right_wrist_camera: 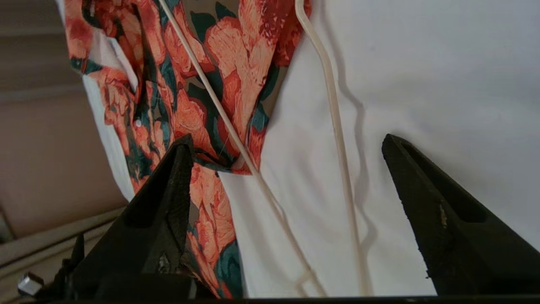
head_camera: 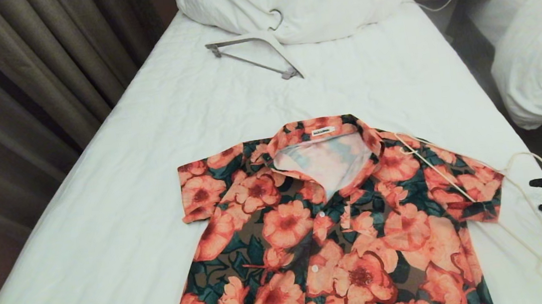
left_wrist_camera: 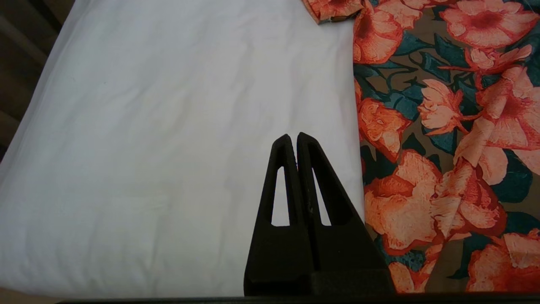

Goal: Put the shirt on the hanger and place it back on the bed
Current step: Lift the shirt and hanger

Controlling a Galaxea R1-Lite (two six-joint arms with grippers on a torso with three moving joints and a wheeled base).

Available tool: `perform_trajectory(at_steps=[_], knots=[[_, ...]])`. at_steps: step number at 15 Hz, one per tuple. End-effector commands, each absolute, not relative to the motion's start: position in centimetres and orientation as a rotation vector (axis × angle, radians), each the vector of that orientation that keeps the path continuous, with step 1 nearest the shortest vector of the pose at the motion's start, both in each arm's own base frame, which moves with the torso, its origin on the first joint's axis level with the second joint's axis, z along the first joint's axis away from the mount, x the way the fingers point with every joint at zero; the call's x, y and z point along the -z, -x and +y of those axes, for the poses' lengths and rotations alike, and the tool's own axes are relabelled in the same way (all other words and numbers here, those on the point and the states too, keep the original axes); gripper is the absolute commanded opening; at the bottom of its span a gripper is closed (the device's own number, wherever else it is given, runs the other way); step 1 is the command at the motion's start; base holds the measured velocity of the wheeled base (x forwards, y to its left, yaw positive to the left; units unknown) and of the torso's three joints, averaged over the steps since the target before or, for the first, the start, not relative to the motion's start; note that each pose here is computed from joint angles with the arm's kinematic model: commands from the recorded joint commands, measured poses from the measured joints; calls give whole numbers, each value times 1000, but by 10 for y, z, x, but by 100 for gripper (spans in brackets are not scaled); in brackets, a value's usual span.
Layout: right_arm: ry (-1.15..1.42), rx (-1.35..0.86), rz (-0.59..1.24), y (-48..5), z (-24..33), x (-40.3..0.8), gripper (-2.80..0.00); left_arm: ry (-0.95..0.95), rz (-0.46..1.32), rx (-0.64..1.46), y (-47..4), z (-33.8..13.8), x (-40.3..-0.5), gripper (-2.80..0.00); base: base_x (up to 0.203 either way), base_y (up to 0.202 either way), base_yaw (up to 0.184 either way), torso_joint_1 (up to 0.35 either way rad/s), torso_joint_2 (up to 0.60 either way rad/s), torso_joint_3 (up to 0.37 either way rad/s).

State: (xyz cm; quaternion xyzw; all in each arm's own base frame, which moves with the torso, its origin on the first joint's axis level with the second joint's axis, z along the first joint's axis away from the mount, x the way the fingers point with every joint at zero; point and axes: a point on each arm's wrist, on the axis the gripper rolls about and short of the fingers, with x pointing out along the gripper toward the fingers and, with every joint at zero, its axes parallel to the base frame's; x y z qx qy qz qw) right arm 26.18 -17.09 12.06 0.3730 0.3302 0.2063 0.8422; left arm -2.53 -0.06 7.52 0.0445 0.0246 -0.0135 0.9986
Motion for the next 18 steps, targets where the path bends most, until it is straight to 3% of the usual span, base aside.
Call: perform_trajectory(at_steps=[1,7,18], knots=[[-814,-465,721,-269,-171,-104,0,-90,51,27,25,-1,-75,-280,0,0,0,0,0,0],[-803,-624,684,-280,-169,-73,0,-90,51,27,25,-1,-75,-280,0,0,0,0,0,0],[-797,-761,736,-300,-133,-67,0,-90,51,27,25,-1,-75,-280,0,0,0,0,0,0]])
